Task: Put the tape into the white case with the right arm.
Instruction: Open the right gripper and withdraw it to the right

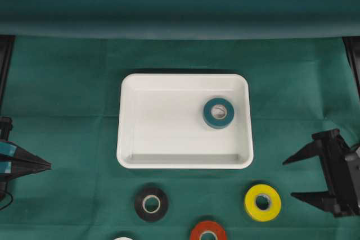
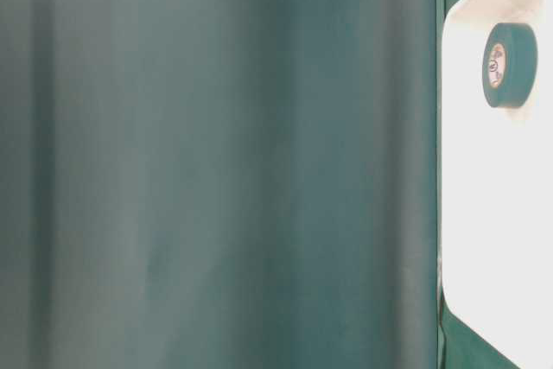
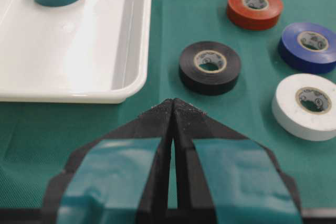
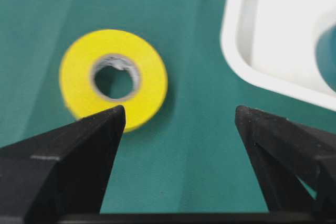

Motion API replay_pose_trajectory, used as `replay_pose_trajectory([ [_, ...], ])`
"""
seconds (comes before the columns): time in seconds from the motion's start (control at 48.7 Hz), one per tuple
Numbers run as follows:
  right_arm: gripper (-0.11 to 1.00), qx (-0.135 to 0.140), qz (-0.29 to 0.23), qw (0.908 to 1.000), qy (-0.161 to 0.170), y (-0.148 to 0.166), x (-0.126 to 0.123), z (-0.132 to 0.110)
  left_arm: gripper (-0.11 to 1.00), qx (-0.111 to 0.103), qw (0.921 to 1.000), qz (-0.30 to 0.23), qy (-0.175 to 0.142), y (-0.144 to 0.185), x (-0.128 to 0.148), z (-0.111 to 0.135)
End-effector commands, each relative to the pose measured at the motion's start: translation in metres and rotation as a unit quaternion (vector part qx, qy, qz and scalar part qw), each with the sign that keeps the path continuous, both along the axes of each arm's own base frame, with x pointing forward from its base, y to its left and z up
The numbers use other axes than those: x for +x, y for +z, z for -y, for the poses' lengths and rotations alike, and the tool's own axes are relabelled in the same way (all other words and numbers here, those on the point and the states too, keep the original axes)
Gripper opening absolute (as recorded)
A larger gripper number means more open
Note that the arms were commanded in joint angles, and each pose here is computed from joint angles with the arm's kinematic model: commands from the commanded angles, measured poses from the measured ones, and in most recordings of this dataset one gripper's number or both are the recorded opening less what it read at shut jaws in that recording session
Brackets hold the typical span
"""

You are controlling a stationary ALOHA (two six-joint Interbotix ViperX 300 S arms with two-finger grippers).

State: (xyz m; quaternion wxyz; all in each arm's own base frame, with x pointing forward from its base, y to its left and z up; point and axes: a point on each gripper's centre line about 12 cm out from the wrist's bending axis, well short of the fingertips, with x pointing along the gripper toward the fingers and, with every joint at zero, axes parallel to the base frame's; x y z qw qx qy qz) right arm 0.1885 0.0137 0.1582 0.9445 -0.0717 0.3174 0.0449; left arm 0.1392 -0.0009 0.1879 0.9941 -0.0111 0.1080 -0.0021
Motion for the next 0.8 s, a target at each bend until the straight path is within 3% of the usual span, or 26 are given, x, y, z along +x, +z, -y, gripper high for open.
replay_pose_trajectory([
  [0.0, 0.72, 0.0, 0.009, 0.9999, 0.013, 0.004, 0.002, -0.005, 0.0, 0.0, 1.0, 0.004, 0.0, 0.003, 0.001, 0.0],
  [0.472, 0.71, 0.012, 0.041, 0.9982, 0.043, 0.008, 0.009, -0.015, 0.0, -0.001, 1.0, 0.004, 0.0, 0.003, 0.001, 0.0],
  [0.78, 0.71, 0.017, 0.022, 0.9962, 0.083, 0.006, 0.046, -0.038, 0.0, -0.001, 1.0, 0.002, 0.0, 0.002, 0.001, 0.0],
])
